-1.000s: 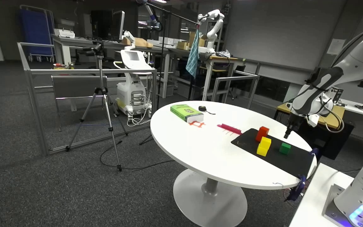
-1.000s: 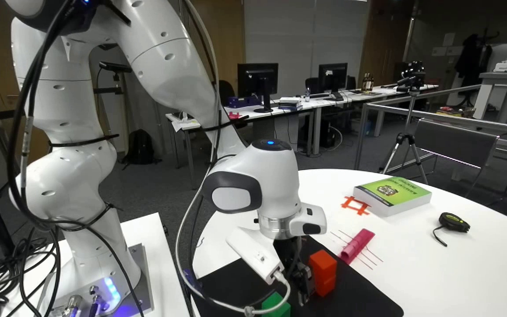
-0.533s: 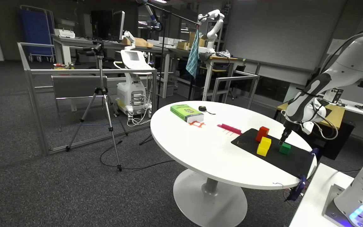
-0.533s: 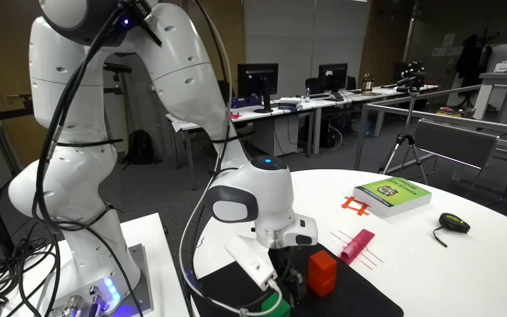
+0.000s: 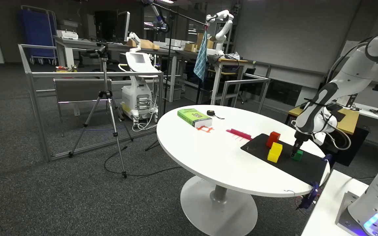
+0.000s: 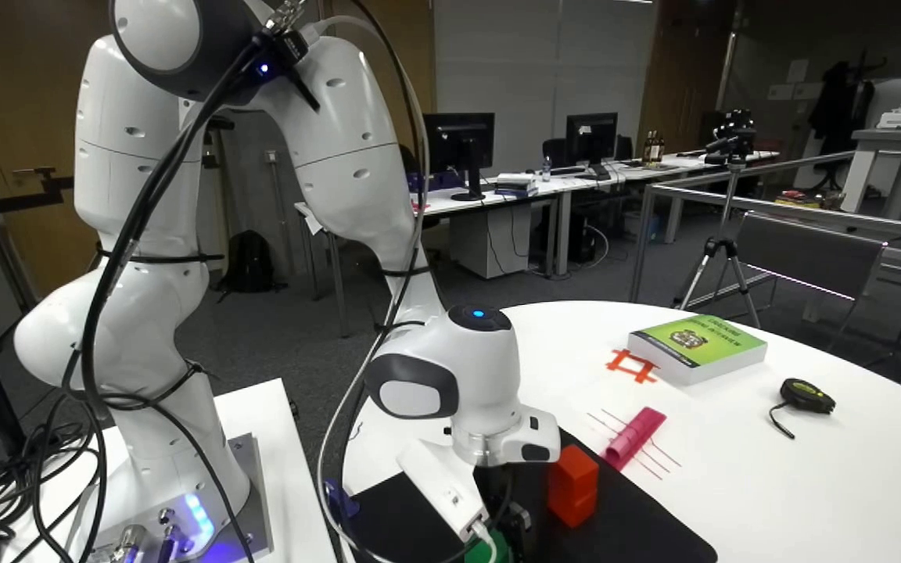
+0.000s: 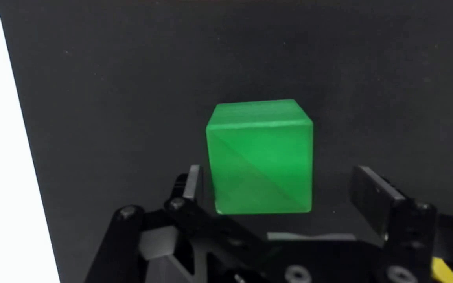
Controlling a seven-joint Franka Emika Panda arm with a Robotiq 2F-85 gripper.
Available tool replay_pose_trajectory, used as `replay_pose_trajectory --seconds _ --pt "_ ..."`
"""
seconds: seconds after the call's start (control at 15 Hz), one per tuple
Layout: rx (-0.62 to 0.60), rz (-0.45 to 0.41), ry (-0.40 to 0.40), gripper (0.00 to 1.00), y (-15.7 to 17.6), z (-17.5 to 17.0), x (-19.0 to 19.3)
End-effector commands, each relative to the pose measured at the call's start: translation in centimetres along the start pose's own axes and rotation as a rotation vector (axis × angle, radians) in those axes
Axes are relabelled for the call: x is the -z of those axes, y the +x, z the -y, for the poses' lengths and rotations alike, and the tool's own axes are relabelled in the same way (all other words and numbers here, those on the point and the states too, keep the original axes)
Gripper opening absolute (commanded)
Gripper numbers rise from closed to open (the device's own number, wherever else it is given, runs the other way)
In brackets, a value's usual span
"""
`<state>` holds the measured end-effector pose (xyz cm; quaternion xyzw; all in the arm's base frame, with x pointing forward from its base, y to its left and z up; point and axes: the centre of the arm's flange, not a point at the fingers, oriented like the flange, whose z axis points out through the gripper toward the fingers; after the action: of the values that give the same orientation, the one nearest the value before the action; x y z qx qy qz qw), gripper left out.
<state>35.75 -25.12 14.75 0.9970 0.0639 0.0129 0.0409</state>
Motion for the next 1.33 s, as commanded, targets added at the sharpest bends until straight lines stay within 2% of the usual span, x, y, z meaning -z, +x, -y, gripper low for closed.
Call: replay_pose_trajectory --seconds 0.0,0.07,0.13,0.27,0.53,0.6,0.87,1.27 --pt "0.027 -0.014 -0.042 1.0 -0.9 -1.1 0.1" --pt "0.029 -0.015 -0.049 1.0 -1.0 -1.3 0.2" --pt "0.032 -0.014 -0.05 0.75 -1.1 -1.5 0.3" --pt "0.054 -0.005 -0.057 0.67 -1.2 -1.6 0.3" --pt "0.113 0.004 -0.068 0.36 -1.8 -1.4 0.8" --pt "0.123 0.001 -0.069 0.31 -1.9 -1.4 1.3" --pt "0.127 -0.044 -0.055 0.31 -2.6 -1.1 5.0" --pt "0.069 -0.146 -0.053 0.31 -2.5 -1.5 13.7"
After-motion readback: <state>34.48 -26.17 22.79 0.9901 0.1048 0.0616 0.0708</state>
